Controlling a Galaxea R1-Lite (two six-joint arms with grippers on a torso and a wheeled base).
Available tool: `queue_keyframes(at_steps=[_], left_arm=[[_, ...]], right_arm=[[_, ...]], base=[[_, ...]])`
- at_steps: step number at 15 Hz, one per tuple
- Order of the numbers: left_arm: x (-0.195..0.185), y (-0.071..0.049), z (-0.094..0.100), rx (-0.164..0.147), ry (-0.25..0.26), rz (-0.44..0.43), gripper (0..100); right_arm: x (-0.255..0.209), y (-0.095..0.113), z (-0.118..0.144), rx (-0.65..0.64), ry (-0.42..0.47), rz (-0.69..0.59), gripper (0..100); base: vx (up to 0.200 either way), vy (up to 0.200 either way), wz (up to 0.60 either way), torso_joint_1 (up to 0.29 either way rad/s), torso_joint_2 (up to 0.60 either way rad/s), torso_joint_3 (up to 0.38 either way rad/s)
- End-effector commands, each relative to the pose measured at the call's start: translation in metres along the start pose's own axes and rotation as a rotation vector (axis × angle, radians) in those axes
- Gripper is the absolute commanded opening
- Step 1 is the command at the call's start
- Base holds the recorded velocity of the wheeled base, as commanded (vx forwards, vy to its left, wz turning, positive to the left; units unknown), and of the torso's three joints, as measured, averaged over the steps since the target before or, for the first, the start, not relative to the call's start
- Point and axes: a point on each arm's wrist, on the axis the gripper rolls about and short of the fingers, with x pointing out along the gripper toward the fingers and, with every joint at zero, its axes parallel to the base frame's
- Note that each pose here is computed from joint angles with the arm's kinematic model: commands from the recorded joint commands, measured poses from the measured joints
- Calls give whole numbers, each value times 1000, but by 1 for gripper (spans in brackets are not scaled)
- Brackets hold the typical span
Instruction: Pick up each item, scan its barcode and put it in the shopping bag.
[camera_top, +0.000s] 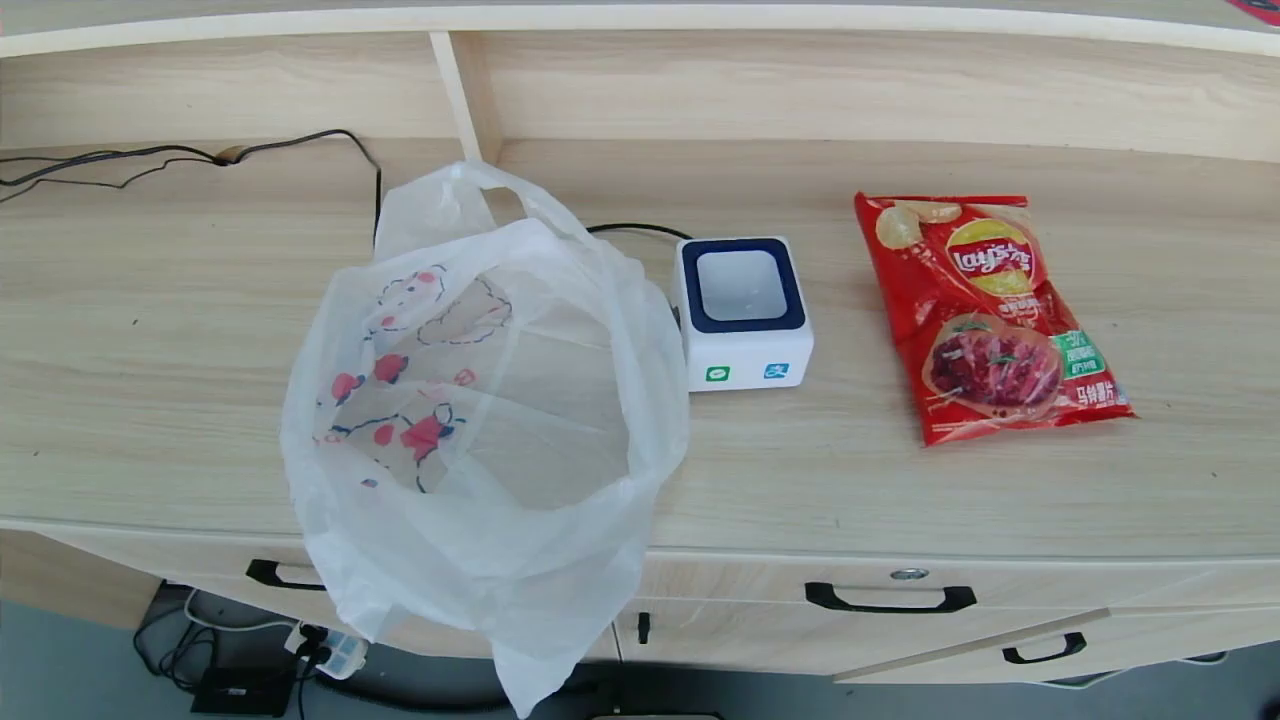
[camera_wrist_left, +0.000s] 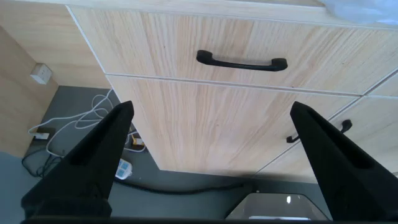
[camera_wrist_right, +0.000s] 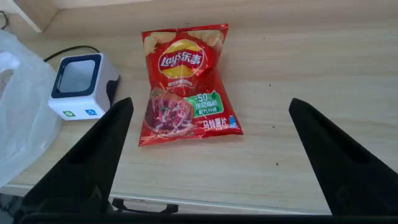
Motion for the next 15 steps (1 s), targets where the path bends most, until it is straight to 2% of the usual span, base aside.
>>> queue_keyframes(at_steps=[1,3,7,9,10,15], left_arm=[[0,0,0,0,-1,0,100],[0,0,0,0,-1,0,100],[0,0,0,3,-1,0,100],[0,0,0,-1,-1,0,100],[0,0,0,-17,-1,2,100],[0,0,0,-12,1,2,100]], right_arm=[[82,-8,-2,16,134,80,100],[99,-10,-1,-19,151,85,100],[131,-14,-16,-67,232,94,100],[142,-12,-24,-87,266,113,100],[156,-12,-32,-96,296,123,100],[185,-5,-41,-101,307,156,100]], base=[[0,0,0,0,0,0],[0,0,0,0,0,0],[0,0,0,0,0,0],[0,0,0,0,0,0],[0,0,0,0,0,0],[0,0,0,0,0,0]])
